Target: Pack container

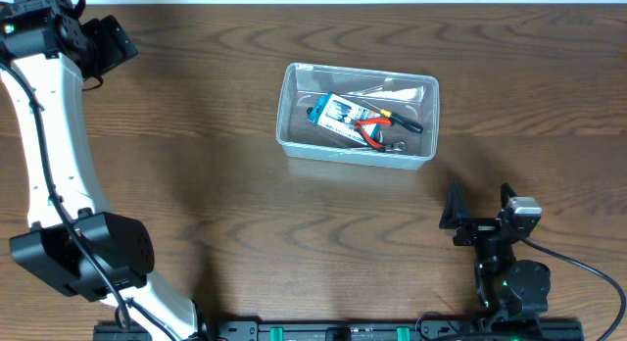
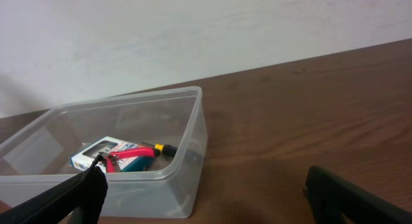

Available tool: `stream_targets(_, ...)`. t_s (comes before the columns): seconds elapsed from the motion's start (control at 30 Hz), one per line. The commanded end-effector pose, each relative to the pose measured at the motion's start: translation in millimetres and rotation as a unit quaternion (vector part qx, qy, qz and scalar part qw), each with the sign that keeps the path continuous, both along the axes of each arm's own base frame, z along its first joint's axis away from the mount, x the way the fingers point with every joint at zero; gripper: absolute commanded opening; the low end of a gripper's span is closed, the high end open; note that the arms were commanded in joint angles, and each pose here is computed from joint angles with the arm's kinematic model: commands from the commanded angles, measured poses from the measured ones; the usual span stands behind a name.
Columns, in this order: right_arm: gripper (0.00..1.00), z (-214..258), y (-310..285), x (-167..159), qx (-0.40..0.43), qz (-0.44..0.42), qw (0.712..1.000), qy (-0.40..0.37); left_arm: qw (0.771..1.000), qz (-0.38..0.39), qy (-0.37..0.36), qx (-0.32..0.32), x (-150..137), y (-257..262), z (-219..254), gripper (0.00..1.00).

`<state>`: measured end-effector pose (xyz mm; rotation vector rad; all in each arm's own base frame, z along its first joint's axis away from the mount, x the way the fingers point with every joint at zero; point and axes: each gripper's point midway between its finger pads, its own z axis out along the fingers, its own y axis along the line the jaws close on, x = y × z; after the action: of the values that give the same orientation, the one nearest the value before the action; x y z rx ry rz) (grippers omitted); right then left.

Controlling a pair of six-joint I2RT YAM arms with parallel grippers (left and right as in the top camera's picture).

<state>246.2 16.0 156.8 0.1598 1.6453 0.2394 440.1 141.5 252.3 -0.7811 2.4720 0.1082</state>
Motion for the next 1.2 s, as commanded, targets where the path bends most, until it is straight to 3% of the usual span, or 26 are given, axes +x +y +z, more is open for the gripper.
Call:
stream_targets(0.0, 0.99, 1, -4, 0, -0.005, -0.01, 1.0, -0.003, 1.0, 0.003, 0.003, 0.007, 0, 3, 0, 0.98)
stream_targets(0.37, 0.99, 1, -4, 0, -0.005, -0.01, 1.0, -0.003, 1.0, 0.002, -0.002, 0.008, -2, 1, 5, 0.98)
stream_targets(0.57, 0.99, 1, -4, 0, -0.005, -0.01, 1.0, -0.003, 0.997, 0.006, -0.065, 0.03, -19, -2, 58, 0.98)
stream_targets(0.87, 0.99, 1, -4, 0, -0.005, -0.01, 1.0, -0.003, 0.97, -0.004, -0.237, 0.061, -97, -34, 189, 0.98)
stream_targets(1.03, 0.99, 1, -4, 0, -0.005, -0.01, 1.0, -0.003, 0.941, -0.005, -0.328, 0.084, -164, -52, 249, 0.98)
stream_targets(1.17, 0.99, 1, -4, 0, -0.005, -0.01, 1.0, -0.003, 0.921, -0.001, -0.376, 0.1, -218, -65, 269, 0.98)
